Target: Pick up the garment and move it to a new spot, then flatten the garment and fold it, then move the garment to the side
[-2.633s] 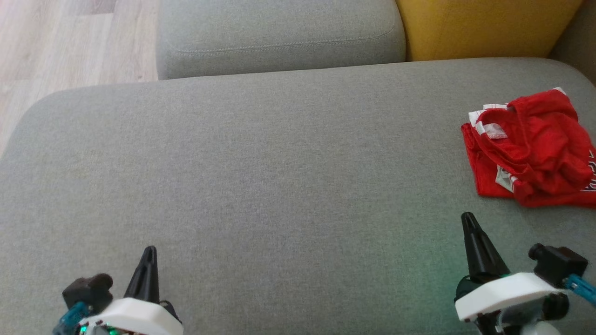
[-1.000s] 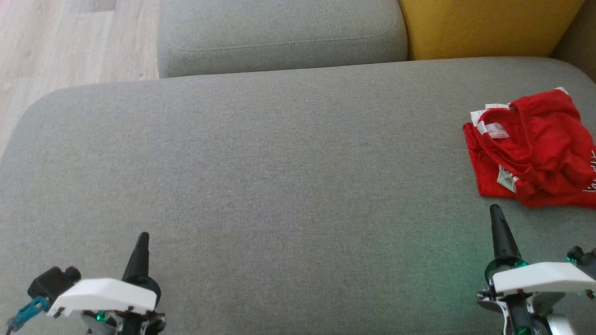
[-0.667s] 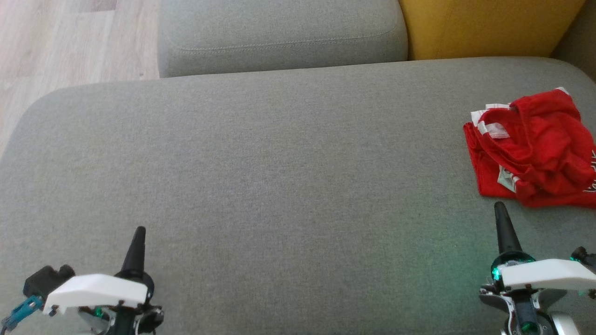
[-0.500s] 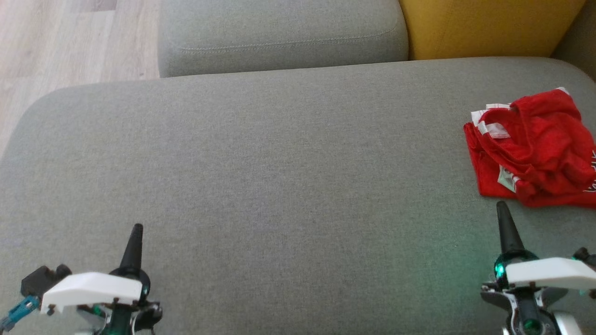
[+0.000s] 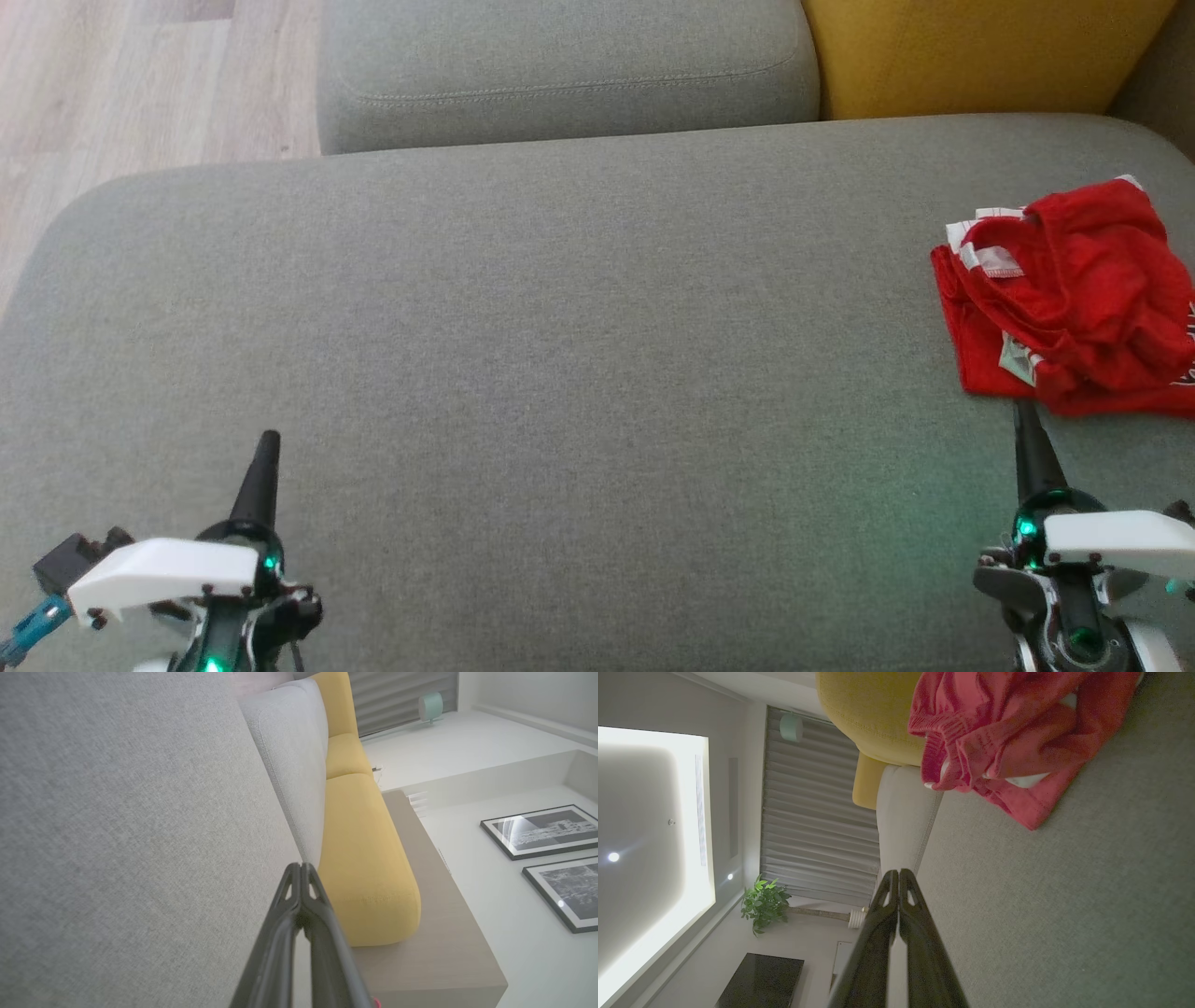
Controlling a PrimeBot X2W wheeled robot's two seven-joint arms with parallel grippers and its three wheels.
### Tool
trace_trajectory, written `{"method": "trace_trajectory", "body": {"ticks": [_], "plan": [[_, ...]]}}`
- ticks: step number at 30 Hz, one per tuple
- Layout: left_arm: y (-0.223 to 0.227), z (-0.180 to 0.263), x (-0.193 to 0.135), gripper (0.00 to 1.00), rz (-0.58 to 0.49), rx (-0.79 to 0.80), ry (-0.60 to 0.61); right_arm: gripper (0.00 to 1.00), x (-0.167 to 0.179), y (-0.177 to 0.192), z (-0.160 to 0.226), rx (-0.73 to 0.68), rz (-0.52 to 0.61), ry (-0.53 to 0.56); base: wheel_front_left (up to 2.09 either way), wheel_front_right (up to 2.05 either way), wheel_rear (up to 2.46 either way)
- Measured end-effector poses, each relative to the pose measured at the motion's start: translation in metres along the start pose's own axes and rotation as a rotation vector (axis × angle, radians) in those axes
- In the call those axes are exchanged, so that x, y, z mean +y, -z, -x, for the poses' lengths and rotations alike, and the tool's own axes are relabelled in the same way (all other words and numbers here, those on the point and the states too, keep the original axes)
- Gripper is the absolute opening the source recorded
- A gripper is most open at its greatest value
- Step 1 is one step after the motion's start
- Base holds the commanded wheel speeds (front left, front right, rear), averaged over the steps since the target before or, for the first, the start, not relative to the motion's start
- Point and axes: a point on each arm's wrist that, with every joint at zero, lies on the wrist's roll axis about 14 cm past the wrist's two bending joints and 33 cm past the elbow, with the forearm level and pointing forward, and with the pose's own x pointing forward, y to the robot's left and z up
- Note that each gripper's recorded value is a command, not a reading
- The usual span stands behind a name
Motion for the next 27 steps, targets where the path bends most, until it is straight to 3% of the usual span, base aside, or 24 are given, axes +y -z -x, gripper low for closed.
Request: {"method": "trace_trajectory", "body": {"ticks": [27], "plan": [[-0.013,-0.008,-0.017,0.0,0.316,-0.035,0.096,0.0,-0.004,-0.016,-0.007,-0.058,-0.289,-0.001,0.0,0.0,0.0]]}}
